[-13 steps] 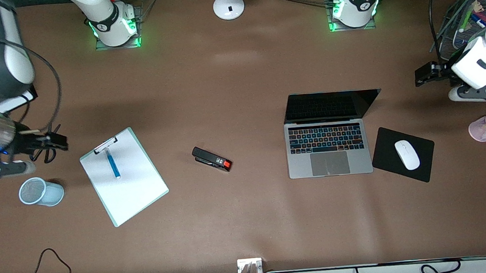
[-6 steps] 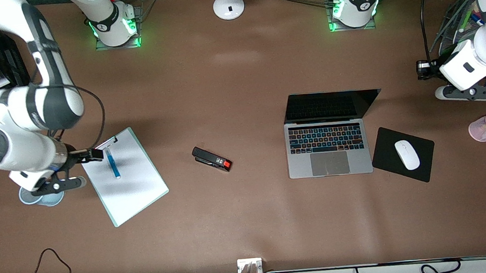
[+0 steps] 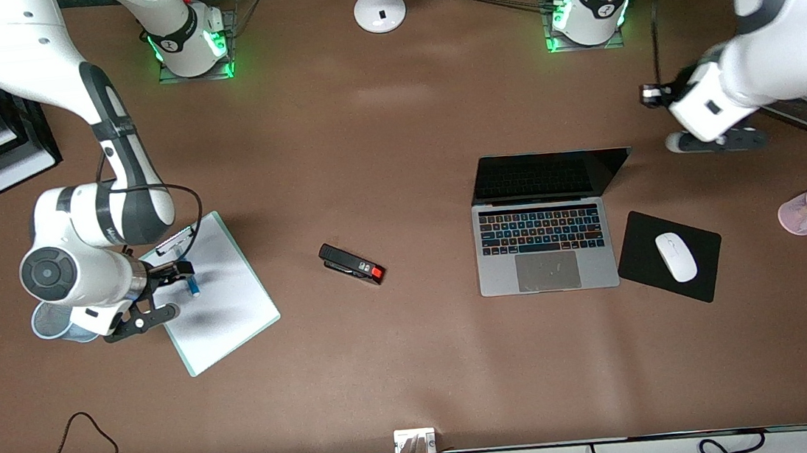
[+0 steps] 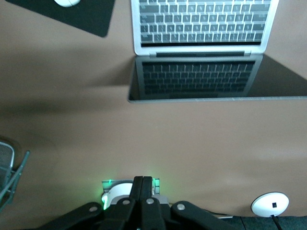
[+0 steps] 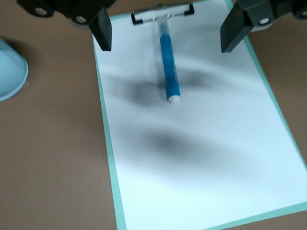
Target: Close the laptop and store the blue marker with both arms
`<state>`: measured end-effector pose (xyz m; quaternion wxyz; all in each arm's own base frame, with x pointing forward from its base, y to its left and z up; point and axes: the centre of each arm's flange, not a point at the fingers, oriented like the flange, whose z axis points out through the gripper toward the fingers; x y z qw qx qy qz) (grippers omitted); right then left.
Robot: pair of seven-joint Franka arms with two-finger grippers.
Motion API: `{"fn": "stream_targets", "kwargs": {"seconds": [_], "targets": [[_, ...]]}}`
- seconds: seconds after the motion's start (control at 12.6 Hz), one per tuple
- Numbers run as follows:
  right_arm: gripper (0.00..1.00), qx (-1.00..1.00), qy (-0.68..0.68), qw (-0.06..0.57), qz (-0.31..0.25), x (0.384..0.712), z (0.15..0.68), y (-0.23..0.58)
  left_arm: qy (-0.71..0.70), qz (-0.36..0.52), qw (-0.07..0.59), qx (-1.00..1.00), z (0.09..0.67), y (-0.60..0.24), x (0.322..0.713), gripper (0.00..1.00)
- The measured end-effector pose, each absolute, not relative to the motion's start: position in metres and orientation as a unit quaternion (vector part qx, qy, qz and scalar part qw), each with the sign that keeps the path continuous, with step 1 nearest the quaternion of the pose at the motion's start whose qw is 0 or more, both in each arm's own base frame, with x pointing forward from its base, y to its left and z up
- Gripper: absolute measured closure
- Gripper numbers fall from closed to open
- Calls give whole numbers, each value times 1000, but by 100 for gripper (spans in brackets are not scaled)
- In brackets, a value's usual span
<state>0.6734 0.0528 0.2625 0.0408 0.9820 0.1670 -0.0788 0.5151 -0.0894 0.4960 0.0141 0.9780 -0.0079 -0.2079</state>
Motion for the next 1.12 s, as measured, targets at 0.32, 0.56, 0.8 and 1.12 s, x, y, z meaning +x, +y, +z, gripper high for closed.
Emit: {"fn": "stream_targets", "kwargs": {"seconds": [0.32, 0.56, 0.8, 1.12], "targets": [[0, 976, 198, 43, -82, 674, 220, 60, -7, -195, 17, 981, 475, -100, 477, 98], [2, 971, 220, 44, -81, 674, 196, 59, -42, -150, 3, 988, 445, -140, 433, 98], [25, 970, 224, 44, -81, 674, 191, 59, -65, -104, -6, 992, 431, -166, 418, 98], [41, 970, 227, 43, -82, 672, 189, 61, -63, -69, 1, 996, 399, -167, 423, 98]]}}
